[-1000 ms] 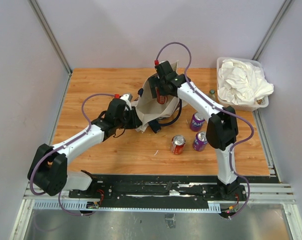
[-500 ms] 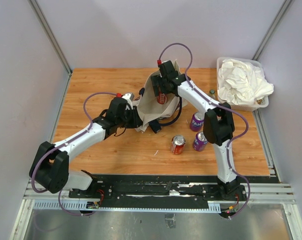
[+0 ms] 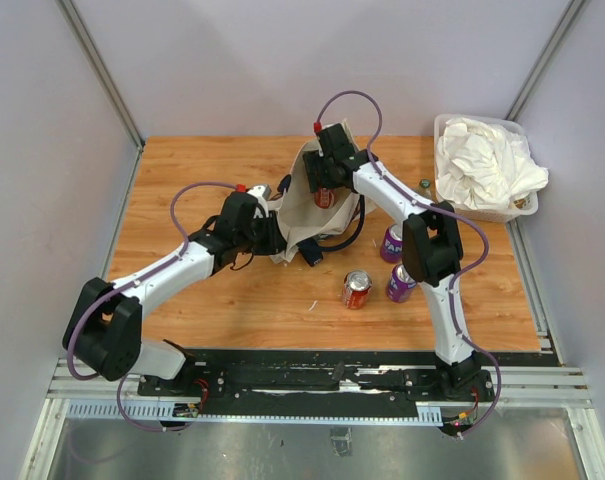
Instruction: Take the beverage out of the canvas bag
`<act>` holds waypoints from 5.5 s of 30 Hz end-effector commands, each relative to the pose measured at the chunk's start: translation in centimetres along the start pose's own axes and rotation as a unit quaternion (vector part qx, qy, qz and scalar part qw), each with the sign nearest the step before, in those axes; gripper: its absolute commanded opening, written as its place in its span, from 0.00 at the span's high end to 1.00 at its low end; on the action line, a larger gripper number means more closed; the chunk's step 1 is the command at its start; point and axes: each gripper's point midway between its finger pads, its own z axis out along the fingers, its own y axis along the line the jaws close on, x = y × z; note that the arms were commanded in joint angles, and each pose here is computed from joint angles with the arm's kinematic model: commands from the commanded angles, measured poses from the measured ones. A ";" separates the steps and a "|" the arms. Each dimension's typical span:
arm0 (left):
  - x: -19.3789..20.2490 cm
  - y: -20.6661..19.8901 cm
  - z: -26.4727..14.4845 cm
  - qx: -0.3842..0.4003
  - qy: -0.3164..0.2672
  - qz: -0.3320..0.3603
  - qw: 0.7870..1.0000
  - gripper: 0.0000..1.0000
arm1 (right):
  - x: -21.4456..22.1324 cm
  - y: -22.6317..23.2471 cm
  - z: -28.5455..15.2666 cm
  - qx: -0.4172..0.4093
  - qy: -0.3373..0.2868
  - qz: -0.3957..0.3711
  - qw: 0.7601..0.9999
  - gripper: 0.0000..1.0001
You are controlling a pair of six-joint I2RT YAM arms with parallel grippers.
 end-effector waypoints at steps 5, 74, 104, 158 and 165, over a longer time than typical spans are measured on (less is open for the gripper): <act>1.2 0.1 0.2 -0.005 0.029 0.009 1.000 0.70 | 4.2 -1.5 1.6 0.017 0.072 -0.007 0.997 0.52; -1.8 -0.3 -1.4 -0.021 -0.015 0.008 1.000 0.60 | 9.2 10.0 -34.8 -0.081 -0.181 -0.116 0.973 0.99; -1.3 0.0 -1.3 -0.029 -0.007 0.005 1.000 0.61 | 12.9 10.3 -29.8 -0.056 -0.171 -0.110 0.978 0.99; -1.1 1.1 -0.9 -0.054 0.002 0.015 0.998 0.23 | 19.3 13.9 -18.6 -0.095 -0.027 -0.103 0.990 0.07; -2.2 0.2 -1.4 -0.047 -0.007 0.013 0.999 0.03 | 18.1 13.5 -20.1 -0.087 -0.031 -0.112 0.989 0.01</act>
